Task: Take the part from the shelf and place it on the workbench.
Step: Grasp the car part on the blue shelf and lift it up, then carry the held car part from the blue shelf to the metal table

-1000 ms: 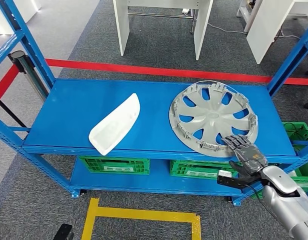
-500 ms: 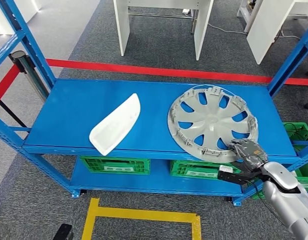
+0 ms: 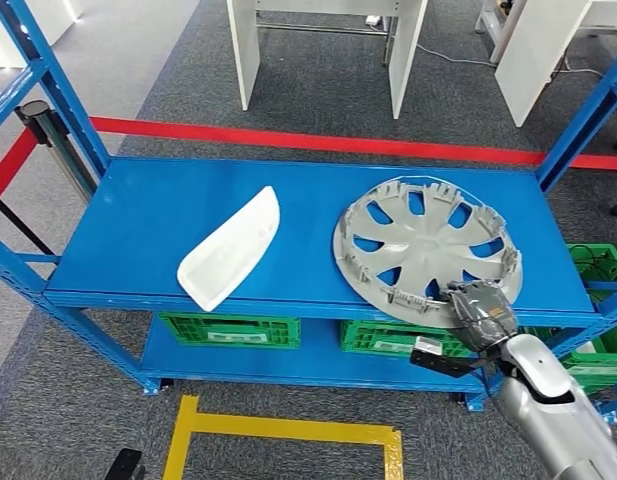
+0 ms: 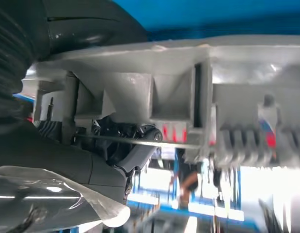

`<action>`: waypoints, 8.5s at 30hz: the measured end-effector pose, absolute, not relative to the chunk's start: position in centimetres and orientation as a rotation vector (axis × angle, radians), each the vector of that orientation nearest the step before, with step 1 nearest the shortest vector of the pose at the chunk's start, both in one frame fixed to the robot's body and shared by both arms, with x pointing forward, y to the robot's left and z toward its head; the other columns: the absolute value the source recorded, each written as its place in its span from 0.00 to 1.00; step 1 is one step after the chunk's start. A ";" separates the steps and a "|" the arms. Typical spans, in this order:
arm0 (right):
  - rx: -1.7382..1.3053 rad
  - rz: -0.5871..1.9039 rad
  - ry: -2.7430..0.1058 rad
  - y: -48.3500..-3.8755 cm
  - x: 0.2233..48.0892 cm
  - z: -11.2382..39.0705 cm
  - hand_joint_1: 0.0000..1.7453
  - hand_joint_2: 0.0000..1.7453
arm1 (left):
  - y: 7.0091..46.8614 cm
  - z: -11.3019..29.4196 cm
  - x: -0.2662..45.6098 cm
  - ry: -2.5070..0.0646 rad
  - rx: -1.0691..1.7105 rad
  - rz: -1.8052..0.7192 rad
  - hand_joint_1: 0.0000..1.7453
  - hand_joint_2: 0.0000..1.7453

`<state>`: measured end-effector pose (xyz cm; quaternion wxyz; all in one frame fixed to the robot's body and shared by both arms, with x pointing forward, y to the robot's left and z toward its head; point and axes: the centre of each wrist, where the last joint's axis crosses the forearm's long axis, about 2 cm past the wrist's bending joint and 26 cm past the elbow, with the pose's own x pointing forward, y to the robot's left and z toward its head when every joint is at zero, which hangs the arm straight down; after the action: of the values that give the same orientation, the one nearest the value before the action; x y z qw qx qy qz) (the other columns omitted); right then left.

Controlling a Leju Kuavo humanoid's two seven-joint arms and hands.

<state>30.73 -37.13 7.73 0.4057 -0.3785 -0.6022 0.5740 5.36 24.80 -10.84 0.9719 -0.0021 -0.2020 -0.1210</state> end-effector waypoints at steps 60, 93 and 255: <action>-1.210 0.283 -2.359 -24.2 18.6 20.4 1.00 1.00 | 24.1 -10.8 5.2 -0.523 0.038 -0.071 0.00 1.00; -1.155 0.298 -2.377 -23.0 17.2 20.0 1.00 1.00 | 23.8 -10.8 5.2 -0.518 0.046 -0.023 0.00 1.00; -1.200 0.210 -2.350 -24.9 16.1 20.1 1.00 1.00 | 23.3 -10.6 5.7 -0.520 0.050 -0.037 0.00 1.00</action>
<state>16.13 -24.93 20.14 0.2447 -0.4397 -0.8607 0.0771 5.75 23.31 -10.61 0.9659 0.0249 -0.2569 -0.0183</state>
